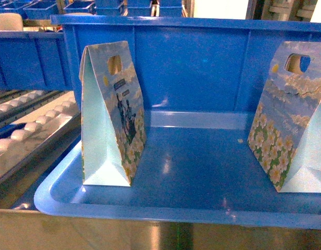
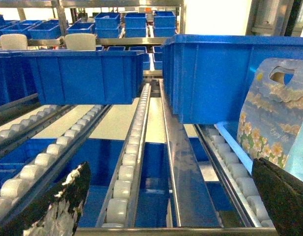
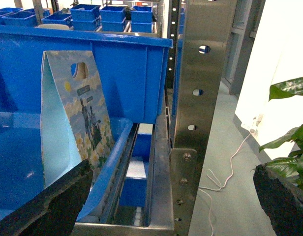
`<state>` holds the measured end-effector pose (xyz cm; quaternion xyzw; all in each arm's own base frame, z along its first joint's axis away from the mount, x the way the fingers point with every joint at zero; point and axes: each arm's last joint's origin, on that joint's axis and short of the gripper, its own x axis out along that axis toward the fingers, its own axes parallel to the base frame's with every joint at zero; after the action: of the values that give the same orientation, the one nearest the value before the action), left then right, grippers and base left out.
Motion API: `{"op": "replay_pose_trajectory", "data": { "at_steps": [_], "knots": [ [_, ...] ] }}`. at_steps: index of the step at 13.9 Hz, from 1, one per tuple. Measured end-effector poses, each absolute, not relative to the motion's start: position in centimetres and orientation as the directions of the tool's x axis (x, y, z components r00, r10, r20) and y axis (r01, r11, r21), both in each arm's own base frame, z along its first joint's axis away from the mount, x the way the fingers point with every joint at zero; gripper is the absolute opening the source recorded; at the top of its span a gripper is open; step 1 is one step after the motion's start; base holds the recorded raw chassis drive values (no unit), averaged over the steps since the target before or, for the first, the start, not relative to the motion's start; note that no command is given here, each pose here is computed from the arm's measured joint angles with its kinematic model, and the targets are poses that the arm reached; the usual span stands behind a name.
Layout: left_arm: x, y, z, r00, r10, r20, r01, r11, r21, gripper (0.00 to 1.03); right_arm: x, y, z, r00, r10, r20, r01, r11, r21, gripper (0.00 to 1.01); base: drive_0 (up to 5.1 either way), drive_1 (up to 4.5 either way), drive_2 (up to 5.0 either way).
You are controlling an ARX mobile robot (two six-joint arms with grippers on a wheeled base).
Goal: Move flower gift bag to table near conveyor
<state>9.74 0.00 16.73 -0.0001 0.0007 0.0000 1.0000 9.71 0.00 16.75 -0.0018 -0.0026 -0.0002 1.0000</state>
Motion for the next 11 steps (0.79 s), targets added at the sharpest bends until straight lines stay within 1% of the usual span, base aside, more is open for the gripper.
{"op": "replay_pose_trajectory", "data": {
  "at_steps": [11],
  "knots": [
    [9.74, 0.00, 16.73, 1.000, 0.000, -0.001, 0.000, 1.000, 0.000, 0.98, 9.71, 0.00, 16.75, 1.000, 0.000, 0.005, 0.000, 1.000, -0.004, 0.98, 0.0, 0.00, 0.0]
  ]
}}
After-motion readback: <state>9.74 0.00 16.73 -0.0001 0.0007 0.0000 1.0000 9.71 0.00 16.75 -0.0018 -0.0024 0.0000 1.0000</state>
